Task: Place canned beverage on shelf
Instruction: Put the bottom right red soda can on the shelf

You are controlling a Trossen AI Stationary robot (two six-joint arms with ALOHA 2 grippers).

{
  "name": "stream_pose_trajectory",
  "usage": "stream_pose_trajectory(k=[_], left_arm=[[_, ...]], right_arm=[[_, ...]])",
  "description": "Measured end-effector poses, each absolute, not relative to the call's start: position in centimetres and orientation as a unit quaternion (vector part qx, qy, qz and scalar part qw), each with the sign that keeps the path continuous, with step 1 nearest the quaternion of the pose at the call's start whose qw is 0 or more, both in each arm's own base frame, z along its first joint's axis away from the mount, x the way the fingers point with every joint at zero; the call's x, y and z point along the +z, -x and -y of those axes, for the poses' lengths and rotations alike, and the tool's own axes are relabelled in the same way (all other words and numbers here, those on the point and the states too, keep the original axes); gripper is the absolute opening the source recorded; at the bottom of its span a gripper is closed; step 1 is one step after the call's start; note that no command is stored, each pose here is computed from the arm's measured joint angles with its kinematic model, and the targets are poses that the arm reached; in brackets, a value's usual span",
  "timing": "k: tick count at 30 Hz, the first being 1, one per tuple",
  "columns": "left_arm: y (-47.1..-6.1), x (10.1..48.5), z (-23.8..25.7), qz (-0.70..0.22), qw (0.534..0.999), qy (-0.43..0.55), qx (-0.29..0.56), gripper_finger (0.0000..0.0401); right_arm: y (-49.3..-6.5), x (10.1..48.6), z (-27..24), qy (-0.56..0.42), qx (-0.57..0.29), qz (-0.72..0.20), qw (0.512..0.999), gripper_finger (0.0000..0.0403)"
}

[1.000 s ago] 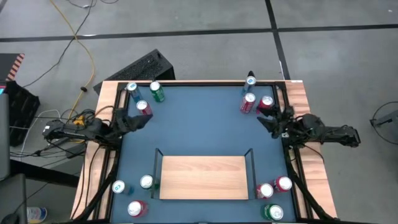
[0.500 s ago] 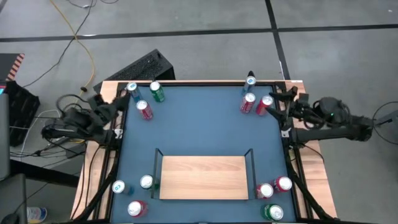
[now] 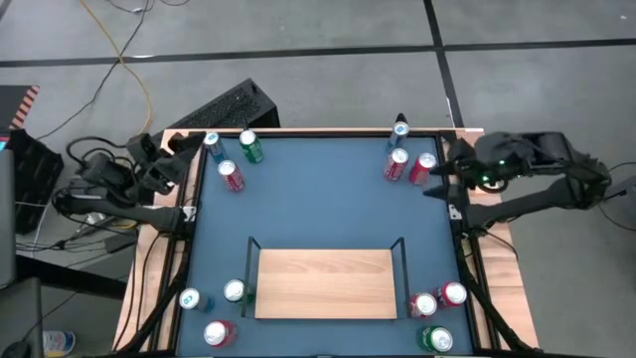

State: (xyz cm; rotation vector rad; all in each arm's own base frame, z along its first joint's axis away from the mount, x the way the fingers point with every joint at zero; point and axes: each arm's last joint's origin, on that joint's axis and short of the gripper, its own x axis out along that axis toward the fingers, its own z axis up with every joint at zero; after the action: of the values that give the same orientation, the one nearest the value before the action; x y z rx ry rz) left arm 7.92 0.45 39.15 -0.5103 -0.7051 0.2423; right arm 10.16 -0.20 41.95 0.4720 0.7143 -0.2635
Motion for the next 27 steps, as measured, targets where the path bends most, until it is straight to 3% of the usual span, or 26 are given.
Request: stream_pose_trajectory(k=[6, 12, 27], left_arm=[[-9.5, 39.3, -0.3, 0.318, 0.909, 0.241, 0.123, 0.0352], [-10.4, 39.1, -0.2, 0.305, 0.913, 0.243, 0.123, 0.0352], [-10.4, 39.0, -0.3, 0.302, 0.912, 0.224, 0.163, 0.0352]], right_arm=[[-11.3, 41.3, -1.6, -0.326, -0.066, -0.455, 0.826, 0.0329], [-12.1, 40.7, -5.0, -0.350, -0.019, -0.521, 0.778, 0.0329], [-11.8, 37.2, -15.5, -0.270, -0.086, -0.605, 0.744, 0.0329]])
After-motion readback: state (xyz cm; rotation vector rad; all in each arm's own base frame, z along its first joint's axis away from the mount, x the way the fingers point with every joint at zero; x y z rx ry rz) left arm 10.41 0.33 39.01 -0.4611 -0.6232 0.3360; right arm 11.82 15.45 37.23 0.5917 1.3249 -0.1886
